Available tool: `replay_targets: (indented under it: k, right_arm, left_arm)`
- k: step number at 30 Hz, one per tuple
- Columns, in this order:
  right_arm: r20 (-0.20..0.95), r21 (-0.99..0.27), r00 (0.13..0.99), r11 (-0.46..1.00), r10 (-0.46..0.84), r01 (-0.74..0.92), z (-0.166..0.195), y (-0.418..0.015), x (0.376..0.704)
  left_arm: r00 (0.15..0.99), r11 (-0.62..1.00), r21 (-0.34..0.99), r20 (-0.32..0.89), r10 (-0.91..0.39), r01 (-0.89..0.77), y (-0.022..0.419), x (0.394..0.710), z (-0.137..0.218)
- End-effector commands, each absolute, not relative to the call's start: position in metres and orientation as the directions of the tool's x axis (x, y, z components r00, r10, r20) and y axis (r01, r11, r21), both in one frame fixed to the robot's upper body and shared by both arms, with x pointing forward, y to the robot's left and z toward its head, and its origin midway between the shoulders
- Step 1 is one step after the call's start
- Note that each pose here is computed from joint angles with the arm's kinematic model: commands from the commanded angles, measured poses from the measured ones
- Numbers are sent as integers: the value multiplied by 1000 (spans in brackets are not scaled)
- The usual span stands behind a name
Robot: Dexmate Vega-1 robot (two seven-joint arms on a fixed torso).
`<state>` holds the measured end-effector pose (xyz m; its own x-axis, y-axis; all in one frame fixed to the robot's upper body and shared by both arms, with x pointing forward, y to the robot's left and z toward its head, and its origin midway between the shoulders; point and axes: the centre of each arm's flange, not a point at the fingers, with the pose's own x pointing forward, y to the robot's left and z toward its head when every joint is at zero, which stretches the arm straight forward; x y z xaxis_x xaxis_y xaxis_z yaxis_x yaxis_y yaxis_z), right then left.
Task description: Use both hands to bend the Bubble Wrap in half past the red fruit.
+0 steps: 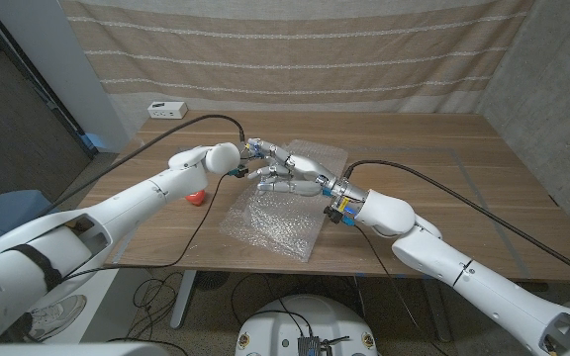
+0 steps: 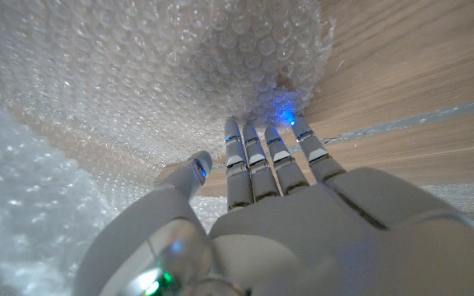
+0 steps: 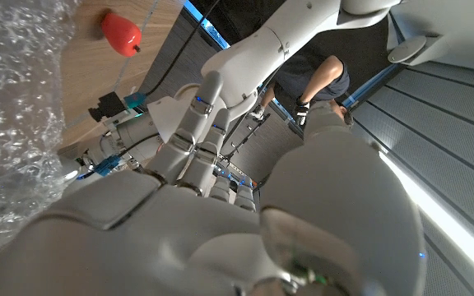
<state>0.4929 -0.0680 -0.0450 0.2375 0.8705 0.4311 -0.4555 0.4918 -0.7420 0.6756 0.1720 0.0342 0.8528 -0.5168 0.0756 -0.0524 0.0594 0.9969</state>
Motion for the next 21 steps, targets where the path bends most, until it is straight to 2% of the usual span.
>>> replay_targets:
  k: [1, 4, 6, 11, 21]
  right_arm:
    - [670, -477, 365, 751, 647, -457, -30, -125, 500]
    - [686, -518, 504, 839, 525, -168, -30, -143, 497]
    - [680, -532, 545, 842, 490, -93, -33, -149, 499]
    - [649, -587, 586, 809, 485, -20, -41, -152, 508]
    - [630, -619, 603, 785, 489, 10, -38, -154, 520]
  left_arm:
    - [845, 61, 996, 90, -527, -67, 166, 671, 35]
    - [834, 79, 993, 119, -539, -91, 167, 665, 39]
    - [825, 91, 989, 149, -545, -118, 169, 659, 43]
    - [826, 93, 973, 228, -516, -211, 175, 638, 61]
    - [848, -31, 902, 391, -358, -430, 200, 597, 89]
